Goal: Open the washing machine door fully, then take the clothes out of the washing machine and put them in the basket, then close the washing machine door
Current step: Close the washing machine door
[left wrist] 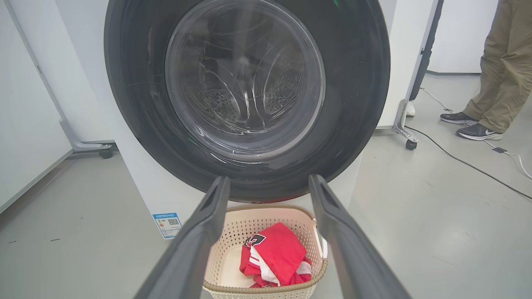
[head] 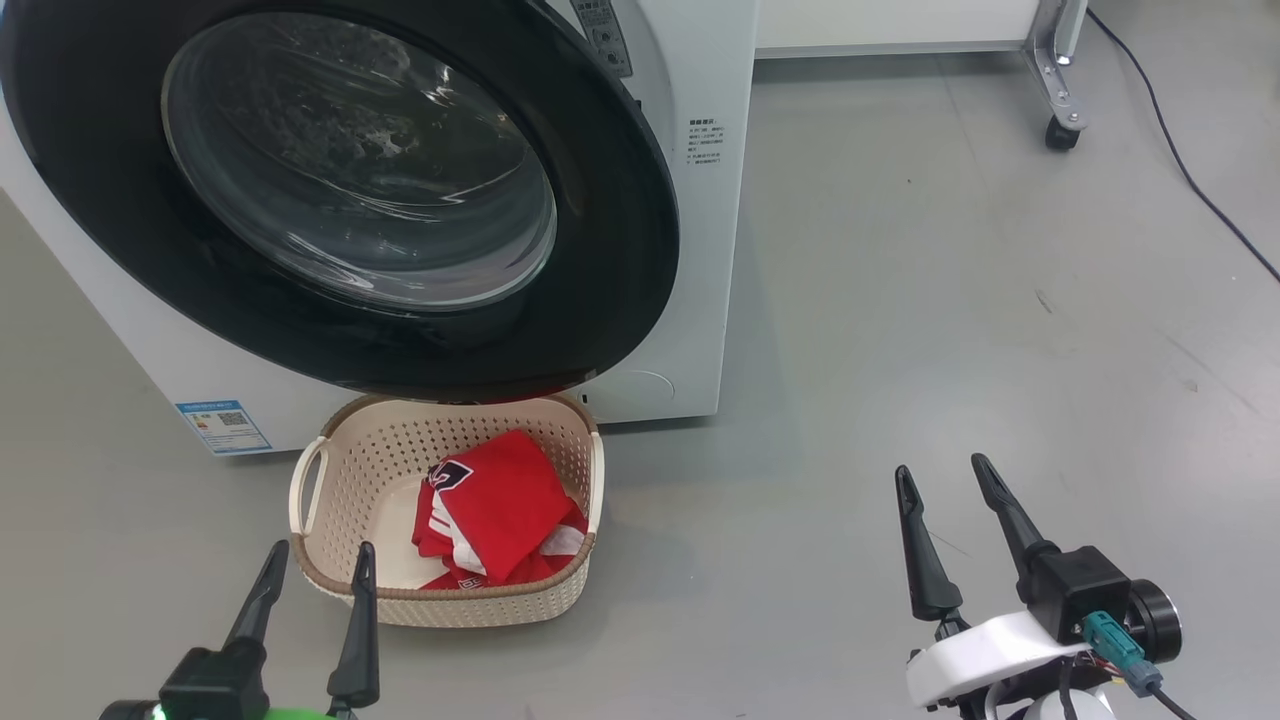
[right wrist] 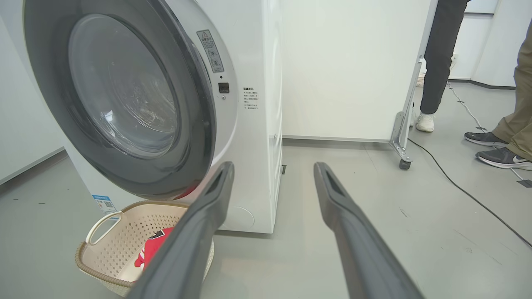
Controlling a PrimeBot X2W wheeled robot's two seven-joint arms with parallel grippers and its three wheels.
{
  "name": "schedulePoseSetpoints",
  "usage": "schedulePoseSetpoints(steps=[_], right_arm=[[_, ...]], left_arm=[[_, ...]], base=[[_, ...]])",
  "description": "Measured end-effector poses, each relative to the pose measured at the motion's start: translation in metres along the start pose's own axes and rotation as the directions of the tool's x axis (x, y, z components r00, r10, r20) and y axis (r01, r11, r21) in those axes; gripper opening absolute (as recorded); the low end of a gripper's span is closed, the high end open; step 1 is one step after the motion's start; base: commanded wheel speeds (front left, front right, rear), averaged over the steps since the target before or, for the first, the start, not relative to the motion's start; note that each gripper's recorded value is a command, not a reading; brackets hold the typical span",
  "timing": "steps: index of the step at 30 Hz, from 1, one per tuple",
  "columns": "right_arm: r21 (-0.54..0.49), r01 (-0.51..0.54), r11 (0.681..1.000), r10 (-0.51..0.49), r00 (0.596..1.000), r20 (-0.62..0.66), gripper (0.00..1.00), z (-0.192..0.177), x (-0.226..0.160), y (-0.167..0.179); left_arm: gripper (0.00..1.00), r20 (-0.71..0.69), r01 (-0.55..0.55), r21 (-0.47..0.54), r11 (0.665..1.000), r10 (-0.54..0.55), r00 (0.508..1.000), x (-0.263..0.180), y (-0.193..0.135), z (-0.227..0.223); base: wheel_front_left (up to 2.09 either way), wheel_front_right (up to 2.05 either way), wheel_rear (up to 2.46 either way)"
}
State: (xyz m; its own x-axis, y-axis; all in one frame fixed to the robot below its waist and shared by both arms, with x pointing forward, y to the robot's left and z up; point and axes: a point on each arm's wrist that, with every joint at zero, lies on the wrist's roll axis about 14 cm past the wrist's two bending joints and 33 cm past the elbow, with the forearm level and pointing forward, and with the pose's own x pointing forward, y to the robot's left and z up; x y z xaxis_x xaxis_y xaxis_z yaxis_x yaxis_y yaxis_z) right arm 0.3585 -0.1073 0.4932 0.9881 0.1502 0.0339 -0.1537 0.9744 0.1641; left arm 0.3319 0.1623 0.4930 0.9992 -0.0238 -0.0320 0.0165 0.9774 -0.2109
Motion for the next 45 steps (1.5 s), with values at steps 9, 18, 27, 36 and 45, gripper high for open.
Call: schedulePoseSetpoints(steps=[9, 18, 27, 36, 45], right_arm=[[0.004, 0.000, 1.000, 0.000, 1.000, -0.011, 1.00, -0.003, -0.004, 0.001], [0.018, 0.008, 1.000, -0.008, 1.000, -0.020, 0.00, -0.006, -0.005, -0.001], [0.020, 0.010, 1.000, -0.009, 1.000, -0.027, 0.00, -0.008, -0.002, -0.002], [0.020, -0.036, 0.999, 0.037, 0.998, -0.042, 0.00, -0.014, 0.008, 0.008], [0.015, -0.154, 0.988, 0.154, 0.988, 0.000, 0.00, -0.004, 0.042, 0.036]], left_arm=[[1.00, -0.004, -0.002, 0.002, 1.000, 0.002, 1.000, -0.001, -0.002, -0.002], [1.00, -0.010, 0.002, 0.002, 1.000, -0.002, 1.000, 0.000, -0.004, -0.004], [1.00, -0.019, 0.000, 0.002, 1.000, 0.000, 1.000, -0.001, -0.006, -0.007], [1.00, -0.012, -0.020, -0.006, 1.000, 0.020, 1.000, -0.001, -0.003, -0.007], [1.00, 0.014, -0.032, -0.016, 0.999, 0.032, 0.999, 0.009, -0.002, -0.001]], base=[[0.00, 0.00, 0.00], [0.00, 0.00, 0.00], [0.00, 0.00, 0.00], [0.00, 0.00, 0.00], [0.00, 0.00, 0.00]])
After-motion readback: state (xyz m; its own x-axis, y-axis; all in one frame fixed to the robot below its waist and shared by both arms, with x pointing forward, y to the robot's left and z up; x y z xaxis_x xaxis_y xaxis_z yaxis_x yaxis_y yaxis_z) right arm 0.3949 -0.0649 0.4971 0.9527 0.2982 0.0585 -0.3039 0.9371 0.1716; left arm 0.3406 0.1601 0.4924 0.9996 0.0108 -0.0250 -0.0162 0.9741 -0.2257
